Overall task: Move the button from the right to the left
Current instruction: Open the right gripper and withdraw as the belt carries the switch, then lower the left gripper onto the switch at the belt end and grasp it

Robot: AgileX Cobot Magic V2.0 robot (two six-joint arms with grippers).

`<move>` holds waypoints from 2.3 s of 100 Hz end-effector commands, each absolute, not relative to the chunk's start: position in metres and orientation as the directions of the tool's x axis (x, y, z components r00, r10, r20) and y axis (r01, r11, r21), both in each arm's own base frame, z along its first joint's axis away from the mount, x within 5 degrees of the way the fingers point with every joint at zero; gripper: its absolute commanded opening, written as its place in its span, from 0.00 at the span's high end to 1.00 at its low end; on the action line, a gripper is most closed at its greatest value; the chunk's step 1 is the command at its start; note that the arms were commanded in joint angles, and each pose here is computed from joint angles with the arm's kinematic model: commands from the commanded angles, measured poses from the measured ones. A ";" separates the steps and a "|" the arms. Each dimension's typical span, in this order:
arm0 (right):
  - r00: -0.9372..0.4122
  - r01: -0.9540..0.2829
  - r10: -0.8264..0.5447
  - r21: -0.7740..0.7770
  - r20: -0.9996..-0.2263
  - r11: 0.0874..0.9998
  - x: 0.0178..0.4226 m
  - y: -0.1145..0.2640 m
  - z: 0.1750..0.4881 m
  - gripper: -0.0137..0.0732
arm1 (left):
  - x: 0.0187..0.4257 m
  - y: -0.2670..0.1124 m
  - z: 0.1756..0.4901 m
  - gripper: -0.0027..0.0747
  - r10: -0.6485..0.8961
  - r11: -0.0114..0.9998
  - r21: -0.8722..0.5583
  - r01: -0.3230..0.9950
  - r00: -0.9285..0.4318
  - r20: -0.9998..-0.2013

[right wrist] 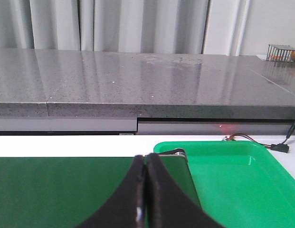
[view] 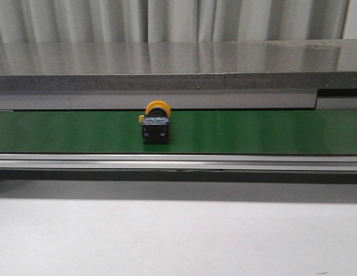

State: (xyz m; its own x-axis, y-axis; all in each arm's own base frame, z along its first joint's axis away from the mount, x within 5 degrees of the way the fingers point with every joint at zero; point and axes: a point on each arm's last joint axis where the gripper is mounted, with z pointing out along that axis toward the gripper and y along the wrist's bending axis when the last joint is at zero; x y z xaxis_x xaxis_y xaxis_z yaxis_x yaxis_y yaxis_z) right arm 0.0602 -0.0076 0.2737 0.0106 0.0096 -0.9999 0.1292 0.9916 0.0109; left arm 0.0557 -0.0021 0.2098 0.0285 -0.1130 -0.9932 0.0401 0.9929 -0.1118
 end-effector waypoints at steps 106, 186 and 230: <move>0.113 0.132 -0.008 0.007 -0.994 0.991 0.058 -0.008 0.290 0.92 | 0.235 -0.011 0.330 0.14 -0.128 0.990 -0.136 -0.027 -0.560 -0.819; 0.113 0.132 -0.008 0.007 -0.994 0.991 0.058 -0.008 0.290 0.92 | 0.330 -0.108 0.283 0.14 0.046 0.967 -0.190 0.167 -0.853 -0.519; 0.113 0.132 -0.008 0.007 -0.994 0.991 0.058 -0.008 0.290 0.92 | 0.348 -0.112 0.247 0.21 0.050 0.976 -0.173 0.135 -0.905 -0.423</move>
State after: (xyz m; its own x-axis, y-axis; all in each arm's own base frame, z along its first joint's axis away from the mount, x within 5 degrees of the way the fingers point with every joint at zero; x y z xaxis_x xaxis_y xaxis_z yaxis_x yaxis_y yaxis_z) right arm 0.0602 -0.0076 0.2737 0.0107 0.0110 -0.9999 0.1291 0.9916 0.0123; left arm 0.3468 -0.1100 0.2227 -0.9361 0.0811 -0.3424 0.1384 0.9795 -0.1464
